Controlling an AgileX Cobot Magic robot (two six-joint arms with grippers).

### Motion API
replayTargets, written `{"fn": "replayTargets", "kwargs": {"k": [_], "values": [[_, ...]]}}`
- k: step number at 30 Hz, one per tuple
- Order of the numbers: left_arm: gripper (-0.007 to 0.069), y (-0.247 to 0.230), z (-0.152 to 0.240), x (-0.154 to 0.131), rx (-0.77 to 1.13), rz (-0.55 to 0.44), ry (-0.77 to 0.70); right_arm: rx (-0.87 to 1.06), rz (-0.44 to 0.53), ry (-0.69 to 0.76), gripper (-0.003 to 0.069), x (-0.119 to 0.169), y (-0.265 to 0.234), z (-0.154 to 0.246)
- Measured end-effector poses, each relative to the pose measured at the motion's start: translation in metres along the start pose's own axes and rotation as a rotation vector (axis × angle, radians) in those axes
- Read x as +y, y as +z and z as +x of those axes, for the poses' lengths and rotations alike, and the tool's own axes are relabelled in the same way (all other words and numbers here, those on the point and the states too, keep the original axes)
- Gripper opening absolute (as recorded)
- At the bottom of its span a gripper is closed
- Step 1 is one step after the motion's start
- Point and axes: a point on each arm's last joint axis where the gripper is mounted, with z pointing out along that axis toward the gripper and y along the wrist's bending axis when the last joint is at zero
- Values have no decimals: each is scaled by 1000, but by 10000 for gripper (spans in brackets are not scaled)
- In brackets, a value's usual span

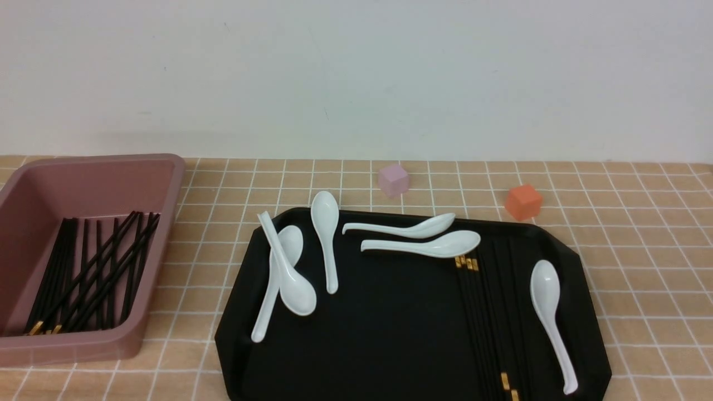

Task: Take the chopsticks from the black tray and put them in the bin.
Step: Use the right arm to grab a pair of chopsticks

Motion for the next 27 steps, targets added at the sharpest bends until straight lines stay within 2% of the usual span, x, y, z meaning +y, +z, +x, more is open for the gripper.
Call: {"fn": "replayTargets", "kwargs": {"k": [5, 8, 12, 16, 21, 23, 26, 27], "values": [[239, 0, 0, 0, 0, 0, 0, 219, -162, -1, 18, 5, 47, -16], [239, 0, 0, 0, 0, 0, 0, 301, -200, -31, 29, 14, 78, -19], [239, 0, 0, 0, 0, 0, 0, 375, -163, -91, 56, 33, 124, -19], [239, 0, 0, 0, 0, 0, 0, 372, -113, -114, 106, 46, 148, -27], [239, 0, 0, 0, 0, 0, 0, 394, -61, -129, 232, 60, 183, -43], [239, 0, 0, 0, 0, 0, 0, 408, -45, -126, 305, 61, 201, -49], [239, 0, 0, 0, 0, 0, 0, 425, -27, -124, 365, 60, 221, -54], [239, 0, 0, 0, 0, 0, 0, 428, -24, -125, 365, 60, 223, -54]]}}
